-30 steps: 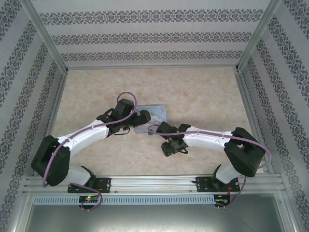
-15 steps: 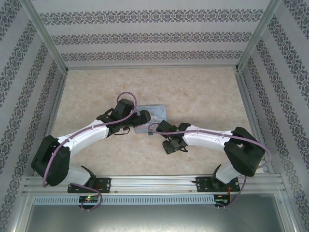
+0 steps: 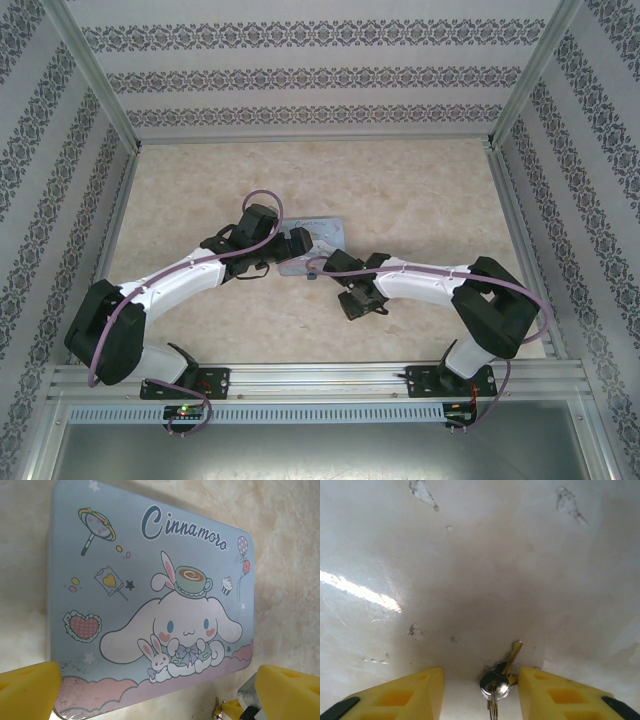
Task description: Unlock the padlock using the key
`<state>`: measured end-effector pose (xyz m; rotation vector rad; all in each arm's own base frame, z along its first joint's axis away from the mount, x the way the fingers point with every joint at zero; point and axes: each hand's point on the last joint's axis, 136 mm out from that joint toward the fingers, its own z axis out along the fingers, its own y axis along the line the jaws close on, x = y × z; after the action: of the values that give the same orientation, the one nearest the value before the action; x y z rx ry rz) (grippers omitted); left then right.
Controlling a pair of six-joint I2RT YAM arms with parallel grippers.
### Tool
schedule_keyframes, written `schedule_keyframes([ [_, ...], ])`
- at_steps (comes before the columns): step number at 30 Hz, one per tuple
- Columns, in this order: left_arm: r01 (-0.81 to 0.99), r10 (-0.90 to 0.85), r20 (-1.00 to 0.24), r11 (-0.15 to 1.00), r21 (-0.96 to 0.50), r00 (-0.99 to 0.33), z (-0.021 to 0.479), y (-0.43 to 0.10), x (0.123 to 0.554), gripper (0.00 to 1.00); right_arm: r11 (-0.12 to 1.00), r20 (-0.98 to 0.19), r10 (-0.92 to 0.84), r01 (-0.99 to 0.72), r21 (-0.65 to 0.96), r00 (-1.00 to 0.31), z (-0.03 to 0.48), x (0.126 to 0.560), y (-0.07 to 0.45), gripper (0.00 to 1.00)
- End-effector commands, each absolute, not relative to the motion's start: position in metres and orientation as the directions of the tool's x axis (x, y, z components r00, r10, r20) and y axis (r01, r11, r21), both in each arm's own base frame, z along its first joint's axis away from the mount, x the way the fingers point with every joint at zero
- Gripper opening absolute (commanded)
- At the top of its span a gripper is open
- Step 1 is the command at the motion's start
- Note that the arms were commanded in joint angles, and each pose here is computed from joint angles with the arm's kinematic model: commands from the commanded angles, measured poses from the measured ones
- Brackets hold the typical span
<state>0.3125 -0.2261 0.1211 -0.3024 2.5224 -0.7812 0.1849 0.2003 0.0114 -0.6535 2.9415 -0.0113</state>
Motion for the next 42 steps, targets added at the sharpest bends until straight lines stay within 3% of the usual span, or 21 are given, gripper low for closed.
schedule_keyframes([
  [1, -0.038, -0.34, -0.39, 0.793, -0.608, -0.856, 0.131, -0.238, 0.318, 1.0, 0.903, -0.059, -0.43, -0.429, -0.041, -0.901, 0.001, 0.176, 0.192, 0.42],
  [6, -0.039, -0.34, -0.389, 0.793, -0.607, -0.856, 0.131, -0.239, 0.318, 1.0, 0.909, -0.031, -0.415, -0.413, -0.047, -0.909, -0.004, 0.172, 0.188, 0.36],
  [12, -0.039, -0.34, -0.387, 0.792, -0.609, -0.857, 0.131, -0.239, 0.317, 1.0, 0.924, -0.016, -0.382, -0.382, -0.02, -0.924, -0.014, 0.17, 0.193, 0.2],
  [22, -0.038, -0.34, -0.39, 0.793, -0.608, -0.856, 0.133, -0.238, 0.317, 1.0, 0.937, -0.127, -0.334, -0.344, 0.061, -0.934, 0.009, 0.187, 0.214, 0.01],
  [30, -0.037, -0.342, -0.389, 0.789, -0.613, -0.856, 0.134, -0.239, 0.317, 1.0, 0.95, -0.242, -0.219, -0.263, 0.166, -0.945, 0.045, 0.204, 0.215, 0.0],
  [42, -0.033, -0.341, -0.388, 0.786, -0.617, -0.856, 0.135, -0.24, 0.317, 1.0, 0.948, -0.27, -0.119, -0.19, 0.256, -0.956, 0.057, 0.209, 0.208, 0.0],
])
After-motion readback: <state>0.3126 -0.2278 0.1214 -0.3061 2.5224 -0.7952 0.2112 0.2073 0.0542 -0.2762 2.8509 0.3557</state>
